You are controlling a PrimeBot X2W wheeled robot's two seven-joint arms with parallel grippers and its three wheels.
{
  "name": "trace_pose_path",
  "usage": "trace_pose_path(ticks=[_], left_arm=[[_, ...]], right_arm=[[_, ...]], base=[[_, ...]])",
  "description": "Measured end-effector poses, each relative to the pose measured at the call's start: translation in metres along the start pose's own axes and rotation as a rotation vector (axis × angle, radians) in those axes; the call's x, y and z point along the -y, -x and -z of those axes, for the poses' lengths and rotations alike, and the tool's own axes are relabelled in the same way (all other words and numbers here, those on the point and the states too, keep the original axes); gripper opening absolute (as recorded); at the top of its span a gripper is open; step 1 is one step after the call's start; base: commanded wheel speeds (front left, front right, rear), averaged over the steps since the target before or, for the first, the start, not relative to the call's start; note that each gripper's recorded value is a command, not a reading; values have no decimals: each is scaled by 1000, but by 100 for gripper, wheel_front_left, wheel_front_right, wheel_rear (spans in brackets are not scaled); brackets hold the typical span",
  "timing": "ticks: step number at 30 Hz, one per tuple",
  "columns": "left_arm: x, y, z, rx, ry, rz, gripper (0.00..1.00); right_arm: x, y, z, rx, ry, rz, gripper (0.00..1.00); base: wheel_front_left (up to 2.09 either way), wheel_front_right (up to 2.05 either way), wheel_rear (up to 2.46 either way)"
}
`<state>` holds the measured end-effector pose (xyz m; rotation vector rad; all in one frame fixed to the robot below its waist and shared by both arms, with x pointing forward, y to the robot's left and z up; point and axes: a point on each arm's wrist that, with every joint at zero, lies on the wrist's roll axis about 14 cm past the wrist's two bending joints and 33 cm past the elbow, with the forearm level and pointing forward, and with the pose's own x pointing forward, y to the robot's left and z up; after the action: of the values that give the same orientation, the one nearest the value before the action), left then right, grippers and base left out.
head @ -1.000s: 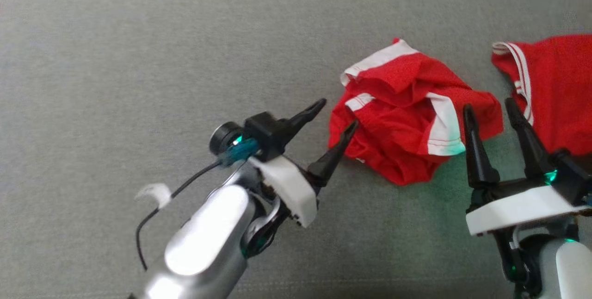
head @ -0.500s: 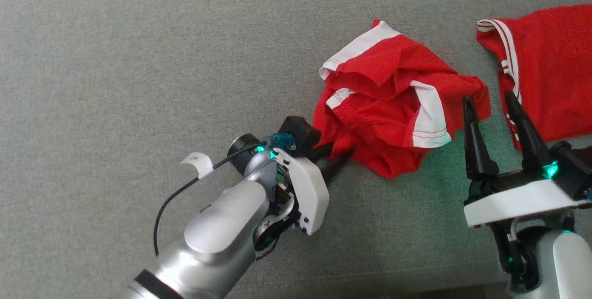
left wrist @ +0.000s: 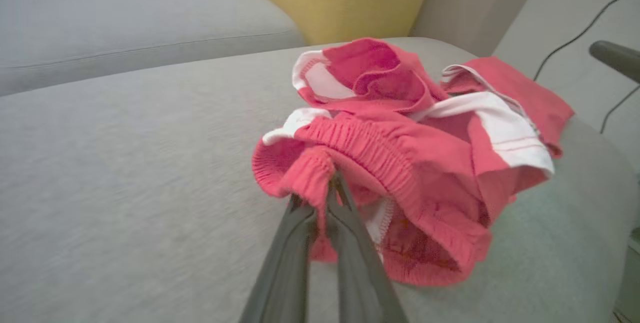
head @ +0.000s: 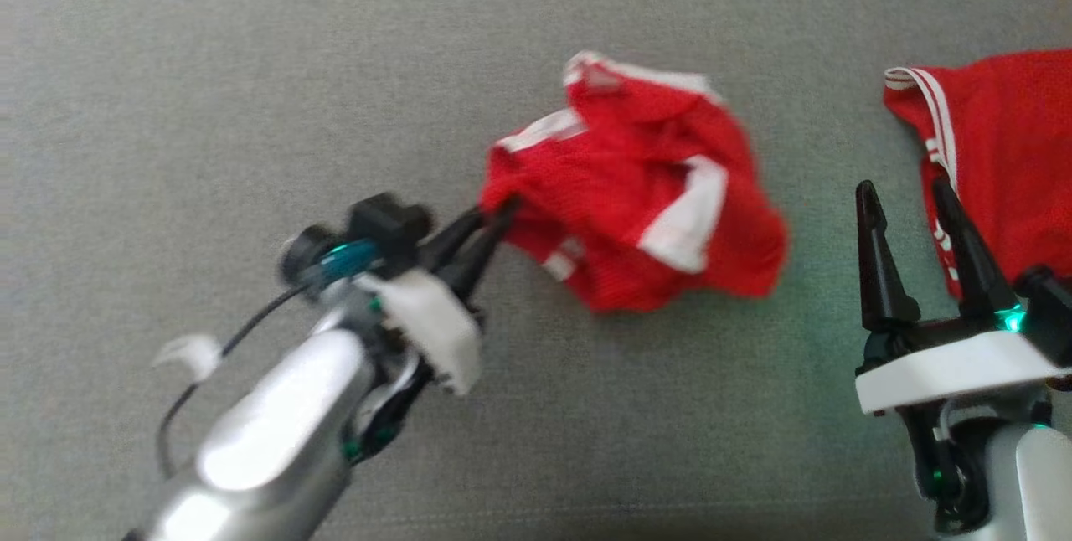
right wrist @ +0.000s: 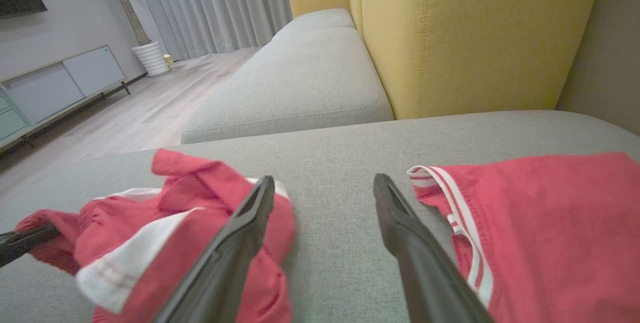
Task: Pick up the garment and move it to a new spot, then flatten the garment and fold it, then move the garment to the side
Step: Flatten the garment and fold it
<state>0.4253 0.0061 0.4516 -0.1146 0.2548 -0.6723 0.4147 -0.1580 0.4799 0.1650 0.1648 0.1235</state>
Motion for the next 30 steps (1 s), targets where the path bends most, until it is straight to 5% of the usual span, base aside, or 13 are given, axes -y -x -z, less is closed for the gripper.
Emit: trace_pose_path(ticks=[10,15,16,17,23,30], left_arm=[[-80,79,-2,-43,-17,-297,0],[-91,96,24,-114,71,-360,0],[-91,97,32,-130,90,-367,36],[-90,98,37,-141,105,-373,100],[-89,93,29,-37,134,-416,100],[-94,101,-26,195,17,-504,100]], right_arm=[[-8,-1,-1,4,-12,-24,100],[-9,1,1,-4,-21,-27,100],[-9,1,1,-7,-20,-26,100],[-9,2,1,-8,-20,-25,100],[-9,7,-6,11,-16,-25,100],[-15,13,-20,48,15,-38,100]], base=[[0,0,0],[0,0,0],[0,0,0],[0,0,0],[0,0,0],[0,0,0]])
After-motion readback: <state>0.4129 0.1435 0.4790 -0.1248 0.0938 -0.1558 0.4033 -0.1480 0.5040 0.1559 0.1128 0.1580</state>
